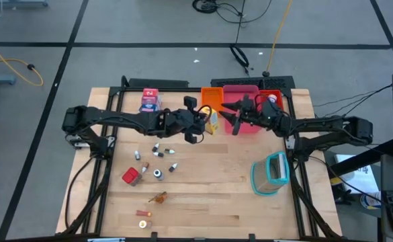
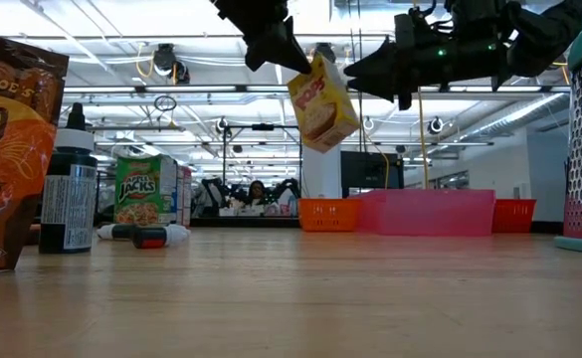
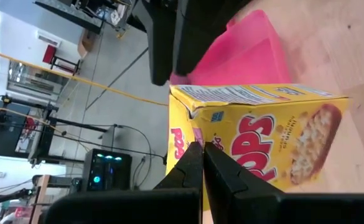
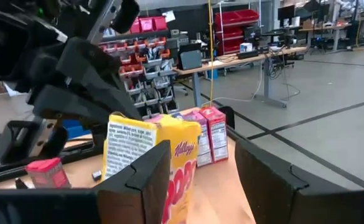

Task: Pick & Place Kitchen Items
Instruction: Put the yellow cereal box into the pink bin

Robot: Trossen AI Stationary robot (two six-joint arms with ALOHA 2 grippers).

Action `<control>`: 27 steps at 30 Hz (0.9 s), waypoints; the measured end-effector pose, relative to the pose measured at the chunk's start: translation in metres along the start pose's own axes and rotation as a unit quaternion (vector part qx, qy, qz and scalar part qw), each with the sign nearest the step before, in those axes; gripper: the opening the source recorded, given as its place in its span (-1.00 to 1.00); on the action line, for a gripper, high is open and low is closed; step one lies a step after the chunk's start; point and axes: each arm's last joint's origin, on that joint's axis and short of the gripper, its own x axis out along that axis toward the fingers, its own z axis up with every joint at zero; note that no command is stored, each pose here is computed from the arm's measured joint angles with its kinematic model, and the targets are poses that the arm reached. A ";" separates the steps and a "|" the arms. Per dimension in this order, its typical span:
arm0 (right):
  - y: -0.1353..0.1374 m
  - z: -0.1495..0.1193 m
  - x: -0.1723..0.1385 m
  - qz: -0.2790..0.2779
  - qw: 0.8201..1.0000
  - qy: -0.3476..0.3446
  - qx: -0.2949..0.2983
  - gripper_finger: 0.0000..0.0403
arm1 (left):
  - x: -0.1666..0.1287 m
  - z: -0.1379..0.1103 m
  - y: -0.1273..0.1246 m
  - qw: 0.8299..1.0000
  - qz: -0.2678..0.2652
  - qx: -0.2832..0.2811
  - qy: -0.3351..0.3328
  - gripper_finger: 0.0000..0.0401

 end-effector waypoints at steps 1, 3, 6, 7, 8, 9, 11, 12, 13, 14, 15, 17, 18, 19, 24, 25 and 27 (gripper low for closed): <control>0.000 0.000 0.000 0.009 1.000 0.003 0.001 -0.15 | 0.000 0.000 0.000 1.000 -0.001 0.000 0.001 -1.00; 0.001 -0.001 0.000 0.028 0.999 0.007 0.013 -0.15 | 0.000 0.000 0.000 1.000 -0.001 -0.001 0.001 -1.00; 0.005 -0.005 0.002 0.050 0.998 0.018 0.027 -0.15 | 0.000 0.000 0.000 1.000 -0.001 -0.001 0.001 -1.00; 0.006 -0.007 0.003 0.052 0.998 0.024 0.028 -0.15 | 0.000 0.000 0.000 1.000 0.000 -0.001 0.000 -1.00; 0.007 -0.008 0.003 0.055 0.998 0.026 0.028 -0.15 | 0.000 0.000 0.000 1.000 0.000 -0.001 0.000 -1.00; 0.008 -0.008 0.004 0.057 0.998 0.023 0.028 -0.15 | 0.000 0.000 0.000 1.000 0.000 -0.001 0.000 -1.00; 0.009 -0.009 0.005 0.060 0.998 0.021 0.028 -0.15 | 0.000 0.000 0.000 1.000 0.000 -0.002 -0.001 -1.00; 0.009 -0.011 0.007 0.060 0.998 0.022 0.028 -0.15 | 0.000 0.000 0.000 1.000 0.000 -0.003 -0.002 -1.00; 0.009 -0.012 0.008 0.061 0.998 0.022 0.028 -0.15 | 0.000 0.000 0.000 1.000 0.000 -0.004 -0.003 -1.00; 0.009 -0.013 0.009 0.062 0.998 0.018 0.028 -0.15 | 0.000 0.001 0.000 1.000 0.001 -0.004 -0.004 -1.00; 0.009 -0.014 0.010 0.062 0.998 0.014 0.028 -0.15 | 0.000 0.001 0.001 1.000 0.002 -0.006 -0.006 -1.00; 0.009 -0.014 0.012 0.064 0.998 0.006 0.027 -0.15 | 0.000 0.001 0.001 1.000 0.003 -0.006 -0.008 -1.00; 0.009 -0.016 0.013 0.064 0.998 0.006 0.027 -0.16 | 0.000 0.001 0.001 1.000 0.001 -0.006 -0.009 -1.00; 0.009 -0.017 0.014 0.064 0.998 0.007 0.027 -0.17 | 0.000 0.001 0.000 1.000 -0.003 -0.005 -0.010 -1.00; 0.009 -0.017 0.014 0.067 0.997 0.007 0.022 -0.45 | 0.000 0.001 0.000 1.000 -0.007 -0.006 -0.013 -1.00; 0.009 -0.017 0.014 0.076 0.997 0.009 0.020 -0.55 | 0.000 0.001 0.000 1.000 -0.007 -0.006 -0.014 -1.00; 0.010 -0.018 0.014 0.092 0.996 0.012 0.010 -0.80 | 0.000 0.001 0.000 1.000 -0.008 -0.006 -0.014 -1.00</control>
